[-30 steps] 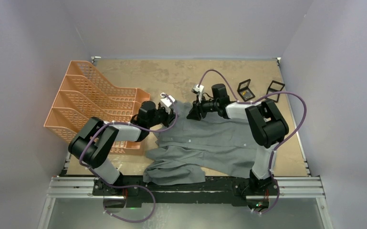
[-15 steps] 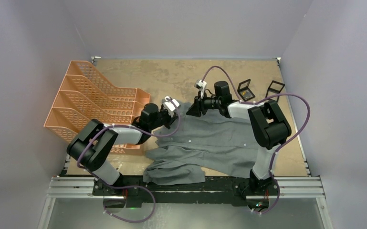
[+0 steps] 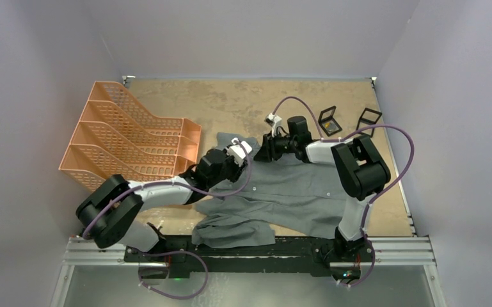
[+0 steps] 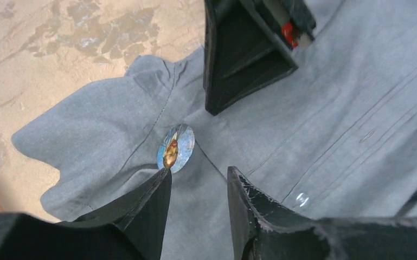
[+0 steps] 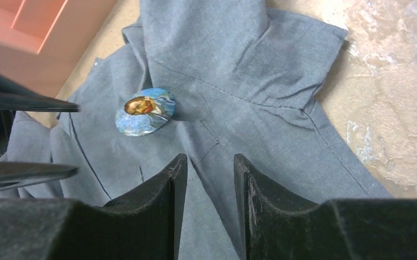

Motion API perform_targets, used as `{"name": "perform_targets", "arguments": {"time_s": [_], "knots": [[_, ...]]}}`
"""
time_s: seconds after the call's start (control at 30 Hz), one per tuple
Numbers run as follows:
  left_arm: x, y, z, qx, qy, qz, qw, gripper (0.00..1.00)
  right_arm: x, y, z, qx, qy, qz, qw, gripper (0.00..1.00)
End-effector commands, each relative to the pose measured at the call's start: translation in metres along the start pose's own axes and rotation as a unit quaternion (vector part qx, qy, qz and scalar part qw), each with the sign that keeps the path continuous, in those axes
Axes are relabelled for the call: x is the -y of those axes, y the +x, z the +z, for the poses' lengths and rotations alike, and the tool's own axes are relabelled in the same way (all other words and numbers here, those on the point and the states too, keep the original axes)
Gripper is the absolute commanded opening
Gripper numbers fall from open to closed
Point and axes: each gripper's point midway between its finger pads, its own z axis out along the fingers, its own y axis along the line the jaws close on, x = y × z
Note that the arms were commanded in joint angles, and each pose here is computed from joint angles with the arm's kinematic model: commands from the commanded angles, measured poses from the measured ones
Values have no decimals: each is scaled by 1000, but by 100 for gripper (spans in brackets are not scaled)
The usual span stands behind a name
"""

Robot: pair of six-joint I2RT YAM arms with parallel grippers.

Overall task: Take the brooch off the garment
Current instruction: Remove the brooch from the clothes.

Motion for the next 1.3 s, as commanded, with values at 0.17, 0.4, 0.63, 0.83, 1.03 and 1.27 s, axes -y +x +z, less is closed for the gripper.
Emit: {"name": "perform_targets", "arguments": {"time_s": [0.17, 0.4, 0.63, 0.83, 1.03, 1.27], "knots": [[-52, -59, 1, -23, -193, -203, 960, 60, 5, -12, -12, 26, 57, -14, 998, 39], [-38, -34, 34, -144, -214, -265, 929, 63, 30, -19, -22, 49, 143, -23, 988, 40], [-23, -4, 42, -207, -205, -276, 916, 63, 36, -21, -25, 55, 163, -22, 985, 41], [-26, 17, 38, -239, -223, -260, 909, 60, 38, -20, -26, 51, 169, -20, 984, 42], [-18, 39, 35, -262, -220, -260, 903, 57, 40, -19, -25, 48, 171, -20, 984, 42], [-19, 27, 18, -241, -219, -270, 906, 57, 38, -20, -25, 47, 168, -21, 985, 42]]}}
